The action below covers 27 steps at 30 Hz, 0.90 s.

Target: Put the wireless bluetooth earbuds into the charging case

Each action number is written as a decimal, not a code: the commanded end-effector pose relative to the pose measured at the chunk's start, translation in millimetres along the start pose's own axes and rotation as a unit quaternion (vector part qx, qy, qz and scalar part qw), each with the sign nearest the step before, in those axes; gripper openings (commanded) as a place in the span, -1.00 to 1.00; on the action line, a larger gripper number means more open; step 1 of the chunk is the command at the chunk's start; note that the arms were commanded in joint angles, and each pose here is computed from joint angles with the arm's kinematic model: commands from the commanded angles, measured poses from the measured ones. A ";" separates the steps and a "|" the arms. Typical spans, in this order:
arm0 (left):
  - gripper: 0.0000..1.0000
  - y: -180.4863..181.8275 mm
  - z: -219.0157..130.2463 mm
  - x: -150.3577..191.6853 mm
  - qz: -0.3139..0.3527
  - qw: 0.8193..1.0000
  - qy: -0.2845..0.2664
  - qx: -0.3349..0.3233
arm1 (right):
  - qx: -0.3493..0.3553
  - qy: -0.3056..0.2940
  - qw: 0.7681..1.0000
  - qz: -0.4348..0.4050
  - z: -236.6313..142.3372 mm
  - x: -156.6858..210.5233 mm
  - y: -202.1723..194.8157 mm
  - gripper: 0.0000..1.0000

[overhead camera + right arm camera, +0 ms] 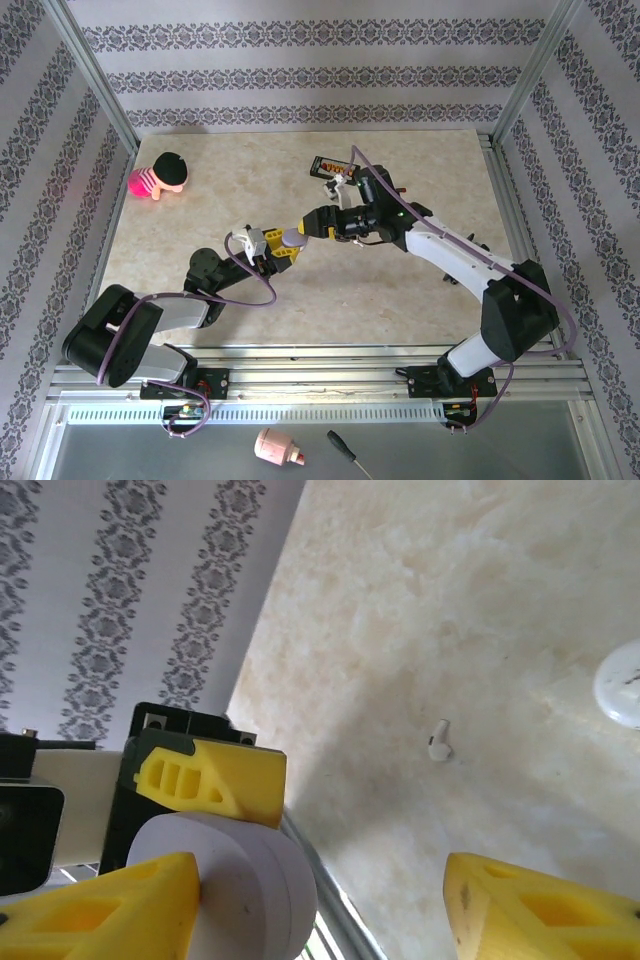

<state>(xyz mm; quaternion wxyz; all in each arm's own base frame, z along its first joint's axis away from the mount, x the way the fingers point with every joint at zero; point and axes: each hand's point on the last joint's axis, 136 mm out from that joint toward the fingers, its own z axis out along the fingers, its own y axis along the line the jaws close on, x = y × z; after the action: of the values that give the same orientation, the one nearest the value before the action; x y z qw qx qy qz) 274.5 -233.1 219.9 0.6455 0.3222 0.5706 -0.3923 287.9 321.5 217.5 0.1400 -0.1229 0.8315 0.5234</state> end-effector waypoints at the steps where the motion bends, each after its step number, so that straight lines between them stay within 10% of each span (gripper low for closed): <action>1: -0.39 5.7 1.8 -38.3 0.032 0.998 -0.055 -0.009 | -0.102 -0.013 0.993 0.052 1.2 -4.8 29.3 0.28; 27: -0.17 24.8 10.8 -29.7 0.048 0.997 -0.046 -0.043 | -0.201 -0.041 0.966 0.157 14.5 -8.3 14.6 -0.53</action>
<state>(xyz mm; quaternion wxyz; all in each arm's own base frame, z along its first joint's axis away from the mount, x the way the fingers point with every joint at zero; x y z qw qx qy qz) 298.6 -229.5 224.2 0.6654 0.3002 0.5784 -0.3642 296.0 342.0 230.2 0.0599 0.0177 0.7125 0.6988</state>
